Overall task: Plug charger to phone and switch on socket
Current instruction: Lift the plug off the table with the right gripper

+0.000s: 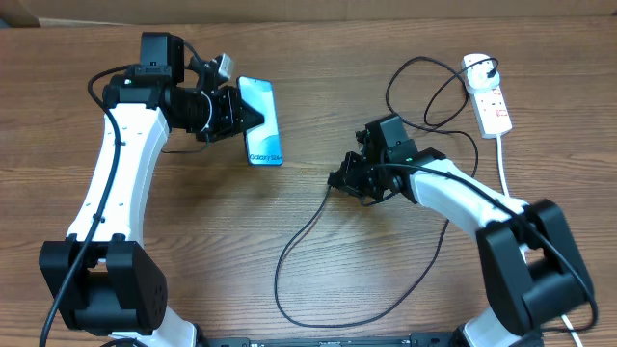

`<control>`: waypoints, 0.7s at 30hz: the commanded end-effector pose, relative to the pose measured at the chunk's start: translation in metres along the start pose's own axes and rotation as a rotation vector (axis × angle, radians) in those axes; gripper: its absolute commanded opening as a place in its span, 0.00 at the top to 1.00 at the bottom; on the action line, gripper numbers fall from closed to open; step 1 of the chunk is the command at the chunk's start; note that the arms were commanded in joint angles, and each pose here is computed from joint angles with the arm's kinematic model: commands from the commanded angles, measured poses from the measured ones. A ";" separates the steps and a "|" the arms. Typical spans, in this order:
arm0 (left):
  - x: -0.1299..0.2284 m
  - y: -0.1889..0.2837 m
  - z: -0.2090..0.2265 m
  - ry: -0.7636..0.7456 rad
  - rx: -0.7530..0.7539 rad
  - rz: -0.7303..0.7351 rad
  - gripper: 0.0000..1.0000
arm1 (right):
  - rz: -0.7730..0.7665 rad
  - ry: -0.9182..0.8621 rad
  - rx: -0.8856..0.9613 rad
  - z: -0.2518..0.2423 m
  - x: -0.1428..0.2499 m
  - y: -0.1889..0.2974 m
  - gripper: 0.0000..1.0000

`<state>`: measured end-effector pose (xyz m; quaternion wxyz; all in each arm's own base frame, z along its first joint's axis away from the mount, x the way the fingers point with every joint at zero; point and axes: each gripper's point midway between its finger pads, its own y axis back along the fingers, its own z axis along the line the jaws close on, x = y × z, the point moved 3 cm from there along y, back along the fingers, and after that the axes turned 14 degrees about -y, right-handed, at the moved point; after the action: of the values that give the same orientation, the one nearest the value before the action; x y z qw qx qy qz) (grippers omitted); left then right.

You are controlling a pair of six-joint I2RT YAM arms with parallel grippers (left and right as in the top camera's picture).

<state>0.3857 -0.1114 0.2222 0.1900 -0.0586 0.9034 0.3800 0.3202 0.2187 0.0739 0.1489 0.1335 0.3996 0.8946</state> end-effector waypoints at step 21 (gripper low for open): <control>-0.025 0.050 -0.063 -0.095 0.611 -0.142 0.96 | 0.511 0.465 -0.664 0.094 0.083 0.076 0.96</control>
<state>0.3838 -0.1237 0.2888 0.2657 -0.0510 0.9535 0.1330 0.2743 0.2629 0.1699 -0.0864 0.0055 0.1381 0.9866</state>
